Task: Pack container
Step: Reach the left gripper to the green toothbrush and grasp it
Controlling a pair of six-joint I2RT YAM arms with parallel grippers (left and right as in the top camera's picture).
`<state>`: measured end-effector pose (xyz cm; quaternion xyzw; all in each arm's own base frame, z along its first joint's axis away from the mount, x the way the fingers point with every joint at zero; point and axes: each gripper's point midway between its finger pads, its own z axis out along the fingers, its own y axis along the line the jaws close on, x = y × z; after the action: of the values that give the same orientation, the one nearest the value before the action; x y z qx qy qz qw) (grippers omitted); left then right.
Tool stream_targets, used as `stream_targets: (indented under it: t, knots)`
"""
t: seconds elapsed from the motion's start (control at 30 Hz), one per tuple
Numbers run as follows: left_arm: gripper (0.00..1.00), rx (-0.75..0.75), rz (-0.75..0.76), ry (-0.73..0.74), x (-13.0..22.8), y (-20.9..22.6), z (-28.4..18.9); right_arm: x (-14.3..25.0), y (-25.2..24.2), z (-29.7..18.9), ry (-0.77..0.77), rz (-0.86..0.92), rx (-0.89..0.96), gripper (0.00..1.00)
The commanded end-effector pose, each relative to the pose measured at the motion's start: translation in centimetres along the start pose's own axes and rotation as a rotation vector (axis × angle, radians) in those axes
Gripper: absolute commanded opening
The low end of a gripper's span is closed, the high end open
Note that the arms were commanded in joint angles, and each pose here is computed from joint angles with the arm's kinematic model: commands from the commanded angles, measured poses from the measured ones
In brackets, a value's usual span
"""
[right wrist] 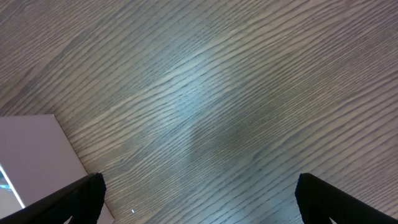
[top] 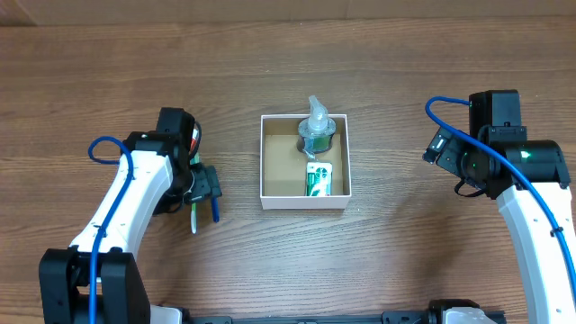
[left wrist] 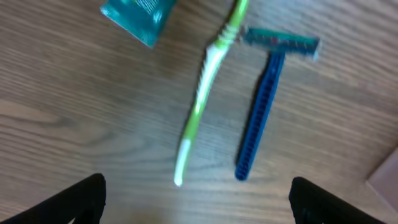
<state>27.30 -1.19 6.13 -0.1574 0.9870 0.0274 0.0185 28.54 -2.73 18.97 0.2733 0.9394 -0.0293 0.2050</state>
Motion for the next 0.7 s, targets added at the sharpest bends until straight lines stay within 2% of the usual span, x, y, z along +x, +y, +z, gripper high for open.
stream_targets:
  t: [0.0, 0.1, 0.23, 0.3, 0.33, 0.4, 0.6, 0.67]
  knots:
    - [0.87, -0.025, 0.087, -0.071, -1.6, 0.1, -0.3, -0.9, 0.0, -0.8, -0.035, 0.005, -0.006, 1.00]
    - [0.86, -0.009, 0.096, -0.098, -2.1, -0.2, 0.1, -0.9, 0.0, -0.8, -0.035, 0.005, -0.006, 1.00]
    - [0.75, 0.000, 0.108, -0.138, -2.7, -0.5, 0.9, -0.9, 0.0, -0.8, -0.035, 0.005, -0.007, 1.00]
    - [0.67, -0.002, 0.105, -0.143, -2.7, -0.4, 1.5, -0.9, 0.0, -0.8, -0.035, 0.005, -0.006, 1.00]
    - [0.57, -0.001, 0.104, -0.144, -2.5, -0.3, 1.9, -0.9, 0.0, -0.8, -0.035, 0.005, -0.006, 1.00]
    - [0.51, -0.004, 0.105, -0.138, -2.0, -0.2, 2.7, -0.9, 0.0, -0.8, -0.035, 0.005, -0.007, 1.00]
    - [0.48, -0.007, 0.105, -0.129, -0.7, 0.2, 5.0, -0.9, 0.0, -0.8, -0.035, 0.005, -0.007, 1.00]
    - [0.40, -0.005, 0.105, -0.134, -0.6, 0.2, 5.3, -0.9, 0.0, -0.8, -0.035, 0.005, -0.006, 0.99]
